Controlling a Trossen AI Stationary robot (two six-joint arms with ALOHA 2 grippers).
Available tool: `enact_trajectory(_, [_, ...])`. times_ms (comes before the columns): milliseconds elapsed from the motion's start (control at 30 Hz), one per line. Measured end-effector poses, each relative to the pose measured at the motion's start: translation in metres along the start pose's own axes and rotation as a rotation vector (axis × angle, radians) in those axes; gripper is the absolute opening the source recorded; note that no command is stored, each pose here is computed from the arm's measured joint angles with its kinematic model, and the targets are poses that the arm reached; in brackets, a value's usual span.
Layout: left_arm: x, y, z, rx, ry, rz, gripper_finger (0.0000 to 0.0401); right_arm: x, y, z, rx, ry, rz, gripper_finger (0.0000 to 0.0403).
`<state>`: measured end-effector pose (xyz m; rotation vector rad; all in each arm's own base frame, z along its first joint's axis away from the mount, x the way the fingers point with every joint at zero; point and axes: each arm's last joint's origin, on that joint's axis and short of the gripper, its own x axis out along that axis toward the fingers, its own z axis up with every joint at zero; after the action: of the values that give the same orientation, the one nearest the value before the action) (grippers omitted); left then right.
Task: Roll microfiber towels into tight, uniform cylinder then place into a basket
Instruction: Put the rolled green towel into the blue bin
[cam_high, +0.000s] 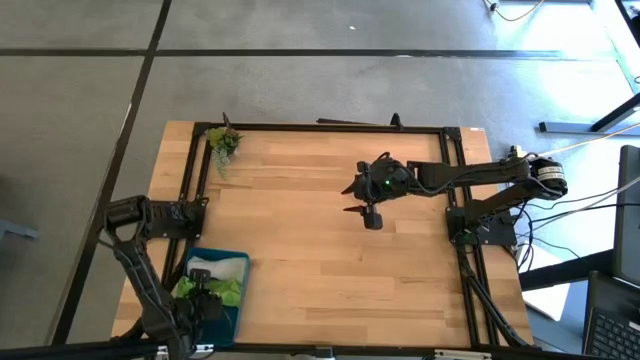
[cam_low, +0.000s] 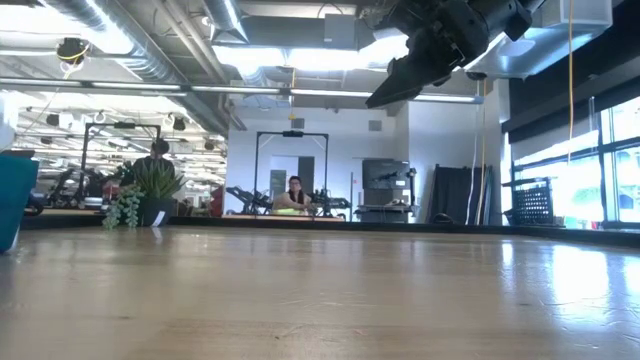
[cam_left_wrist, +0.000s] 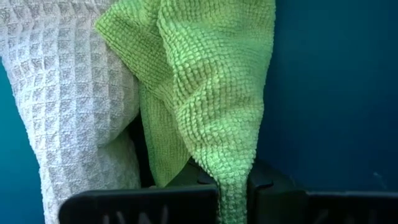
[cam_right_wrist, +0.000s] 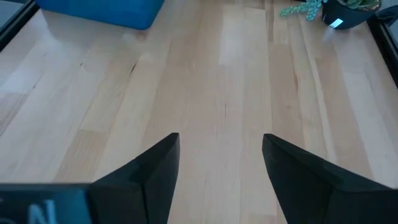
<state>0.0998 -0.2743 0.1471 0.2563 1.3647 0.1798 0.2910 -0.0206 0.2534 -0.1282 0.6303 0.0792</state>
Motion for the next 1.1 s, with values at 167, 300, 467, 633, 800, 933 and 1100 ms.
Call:
enact_trajectory(167, [0.0, 0.0, 0.0001, -0.001, -0.001, 0.001, 0.0007, -0.0001, 0.0016, -0.0017, -0.007, 0.01, 0.049, 0.023])
enact_trajectory(300, [0.0, 0.0001, 0.0001, -0.002, -0.001, 0.001, 0.0013, -0.0002, 0.0035, -0.0015, -0.033, -0.002, 0.113, 0.023])
enact_trajectory(467, [0.0, 0.0001, 0.0002, -0.002, 0.0, 0.0, 0.0016, -0.0002, 0.0035, -0.0015, 0.033, 0.002, 0.114, 0.023])
enact_trajectory(633, [0.0, 0.0, 0.0001, -0.002, 0.0, 0.0, 0.0016, -0.0002, 0.0035, -0.0014, 0.059, 0.003, 0.113, 0.023])
enact_trajectory(800, [0.0, 0.0, 0.0002, -0.003, 0.001, -0.001, 0.0017, -0.0002, 0.0035, -0.0014, 0.058, 0.002, 0.113, 0.0229])
enact_trajectory(933, [0.0, -0.0001, 0.0002, -0.003, 0.001, -0.002, 0.0017, -0.0002, 0.0034, -0.0014, 0.057, 0.002, 0.113, 0.0229])
enact_trajectory(1100, [0.0002, -0.0002, 0.0001, -0.003, 0.002, -0.003, 0.0017, -0.0002, 0.0034, -0.0014, 0.057, 0.002, 0.113, 0.0229])
